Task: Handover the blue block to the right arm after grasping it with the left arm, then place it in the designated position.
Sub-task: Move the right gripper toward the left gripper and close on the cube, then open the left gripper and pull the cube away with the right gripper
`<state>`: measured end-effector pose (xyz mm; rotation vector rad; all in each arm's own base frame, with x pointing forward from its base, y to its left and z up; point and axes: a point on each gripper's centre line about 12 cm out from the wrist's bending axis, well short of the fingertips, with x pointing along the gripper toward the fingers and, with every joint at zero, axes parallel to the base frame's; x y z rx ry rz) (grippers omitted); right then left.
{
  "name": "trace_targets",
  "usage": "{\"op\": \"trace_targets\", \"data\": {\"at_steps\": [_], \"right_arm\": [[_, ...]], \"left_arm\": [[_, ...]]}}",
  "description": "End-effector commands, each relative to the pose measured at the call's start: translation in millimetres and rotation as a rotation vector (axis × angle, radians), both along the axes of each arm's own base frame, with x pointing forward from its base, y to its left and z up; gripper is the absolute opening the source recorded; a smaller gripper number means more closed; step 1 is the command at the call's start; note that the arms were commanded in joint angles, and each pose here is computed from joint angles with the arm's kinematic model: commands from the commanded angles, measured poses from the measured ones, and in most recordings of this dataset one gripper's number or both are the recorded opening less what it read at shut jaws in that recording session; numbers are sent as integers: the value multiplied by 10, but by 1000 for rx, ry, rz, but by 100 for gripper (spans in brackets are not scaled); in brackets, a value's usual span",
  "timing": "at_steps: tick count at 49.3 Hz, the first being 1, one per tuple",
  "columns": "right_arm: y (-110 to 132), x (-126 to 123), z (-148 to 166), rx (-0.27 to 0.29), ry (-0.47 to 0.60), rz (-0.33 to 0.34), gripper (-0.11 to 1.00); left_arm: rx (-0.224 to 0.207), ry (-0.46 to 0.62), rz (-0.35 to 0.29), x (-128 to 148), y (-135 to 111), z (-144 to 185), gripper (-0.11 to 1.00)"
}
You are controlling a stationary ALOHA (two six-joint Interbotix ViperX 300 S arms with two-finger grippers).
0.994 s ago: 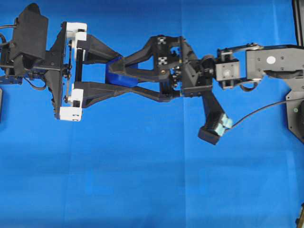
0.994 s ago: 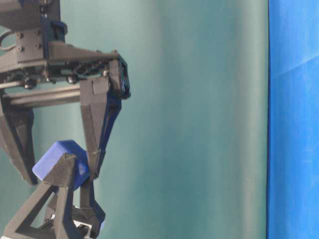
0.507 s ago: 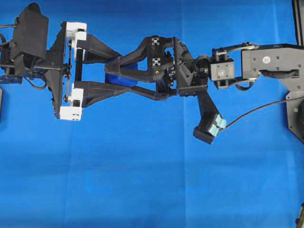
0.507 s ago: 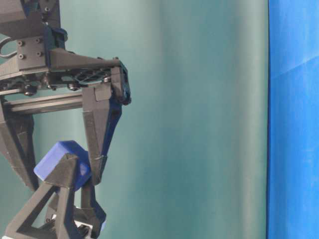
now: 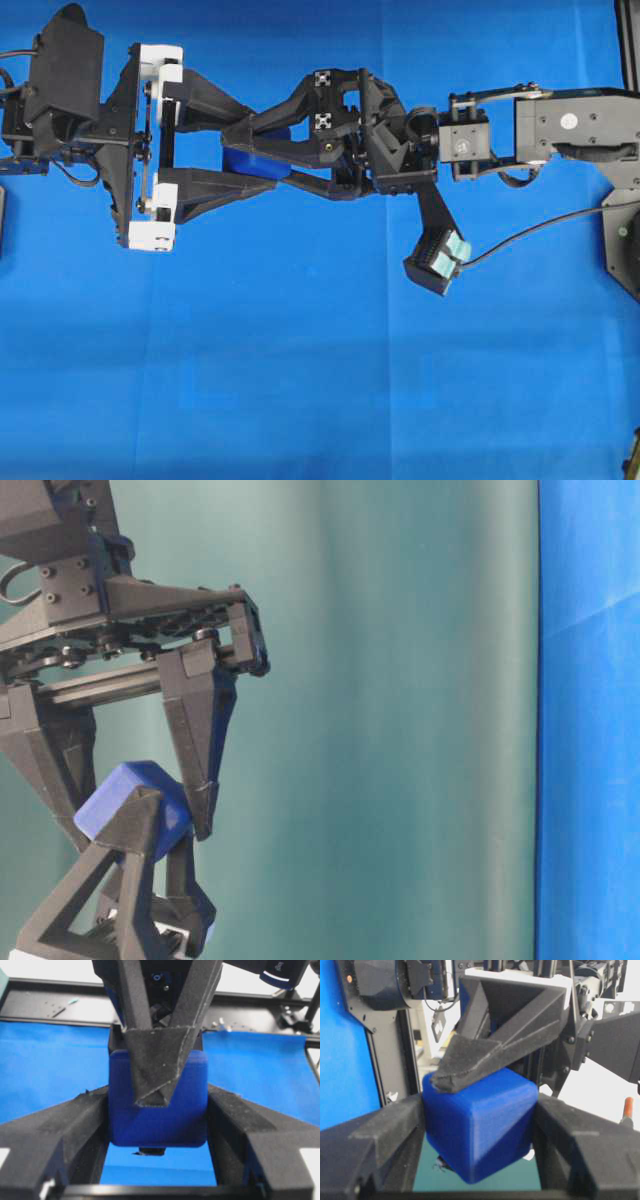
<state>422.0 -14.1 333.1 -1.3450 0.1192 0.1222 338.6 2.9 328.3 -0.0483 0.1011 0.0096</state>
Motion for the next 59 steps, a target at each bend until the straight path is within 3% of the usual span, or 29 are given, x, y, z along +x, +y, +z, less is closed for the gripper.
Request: {"op": "trace_targets", "data": {"at_steps": [1, 25, 40, 49, 59], "right_arm": [[-11, -52, 217, 6, -52, -5, 53], [-12, -52, 218, 14, -53, -7, 53], [-12, -52, 218, 14, -53, -7, 53], [-13, -53, 216, 13, -51, -7, 53], [-13, -54, 210, 14, -50, -7, 53]], "left_arm": [[0, -58, -3, -73, -11, 191, 49], [11, -60, -6, -72, -16, 197, 49], [-9, -69, -9, -70, -31, 213, 50], [-8, -83, -14, -75, -47, 223, 89], [-4, -81, -14, -79, -47, 225, 93]]}}
